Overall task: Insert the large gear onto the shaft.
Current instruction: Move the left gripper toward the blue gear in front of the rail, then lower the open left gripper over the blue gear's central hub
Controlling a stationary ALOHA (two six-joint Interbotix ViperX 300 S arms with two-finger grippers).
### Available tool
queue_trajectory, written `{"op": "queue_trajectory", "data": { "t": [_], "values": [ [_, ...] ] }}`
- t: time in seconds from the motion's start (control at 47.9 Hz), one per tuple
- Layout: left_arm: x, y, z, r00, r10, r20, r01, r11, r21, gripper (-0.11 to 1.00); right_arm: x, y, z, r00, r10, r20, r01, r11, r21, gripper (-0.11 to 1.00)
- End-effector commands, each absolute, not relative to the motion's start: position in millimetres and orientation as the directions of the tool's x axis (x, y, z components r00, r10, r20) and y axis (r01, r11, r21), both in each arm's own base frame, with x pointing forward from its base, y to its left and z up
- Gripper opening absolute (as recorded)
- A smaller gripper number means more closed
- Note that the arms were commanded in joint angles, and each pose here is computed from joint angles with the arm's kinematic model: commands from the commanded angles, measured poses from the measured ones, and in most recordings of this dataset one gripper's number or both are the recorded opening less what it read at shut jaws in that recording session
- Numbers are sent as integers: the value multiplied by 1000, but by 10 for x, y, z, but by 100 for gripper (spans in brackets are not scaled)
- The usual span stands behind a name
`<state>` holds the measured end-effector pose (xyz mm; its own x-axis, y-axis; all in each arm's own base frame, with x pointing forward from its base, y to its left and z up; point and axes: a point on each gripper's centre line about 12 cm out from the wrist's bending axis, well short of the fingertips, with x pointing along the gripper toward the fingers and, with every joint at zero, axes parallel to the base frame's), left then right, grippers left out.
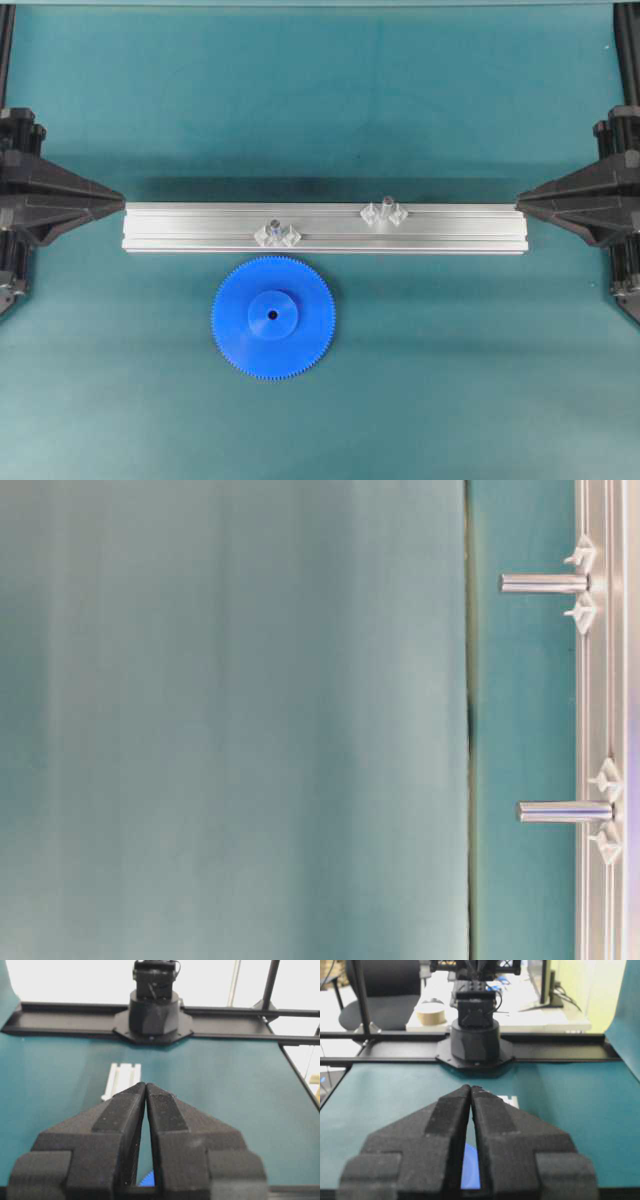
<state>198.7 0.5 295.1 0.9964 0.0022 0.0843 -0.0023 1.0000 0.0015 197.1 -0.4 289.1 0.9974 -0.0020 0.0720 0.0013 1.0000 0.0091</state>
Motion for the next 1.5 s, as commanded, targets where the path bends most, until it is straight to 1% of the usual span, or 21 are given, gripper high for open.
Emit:
{"op": "queue_trajectory", "data": {
  "t": [0.0,0.042,0.084,0.125,0.209,0.397,0.564,0.689,0.773,0.898,0.981,1.107,1.483],
  "values": [
    [2129,-50,3203,997,-25,78,24,1000,3,11,1988,2,3018,995,0,104,-2,1000,24,16],
    [2181,-57,3219,999,-28,43,27,1000,7,9,1983,2,3022,995,-3,96,-2,999,50,16],
    [2225,-61,3213,1000,-29,8,29,1000,9,3,1976,-2,3007,997,-6,76,0,996,86,14],
    [2253,-61,3191,999,-28,-23,28,1000,11,-1,1970,-2,2985,999,-7,45,2,994,114,10],
    [2292,-76,3138,998,-34,-61,34,999,6,-1,1959,11,2926,1000,2,-29,2,990,140,6],
    [2395,-166,3047,986,-69,-150,70,998,3,-1,1933,31,2779,983,17,-184,10,989,148,6],
    [2542,-191,2951,962,-72,-265,75,997,3,-1,1880,5,2644,963,6,-269,30,992,127,6],
    [2650,-193,2880,933,-67,-353,75,997,9,-1,1769,-72,2509,942,-36,-332,74,992,102,6],
    [2717,-202,2811,914,-66,-401,78,997,13,-1,1675,-122,2482,940,-66,-335,105,990,98,6],
    [2811,-208,2781,905,-65,-421,80,997,16,-1,1521,-203,2465,941,-125,-315,159,984,85,6],
    [2854,-212,2743,897,-65,-437,80,997,16,-1,1446,-229,2411,927,-146,-346,186,979,85,6],
    [2907,-215,2613,875,-63,-479,80,997,15,-1,1404,-224,2305,899,-142,-414,193,977,84,6],
    [3128,-271,2234,809,-68,-583,103,994,28,-1,1403,-224,2237,901,-143,-409,193,977,85,6]
  ]
}}
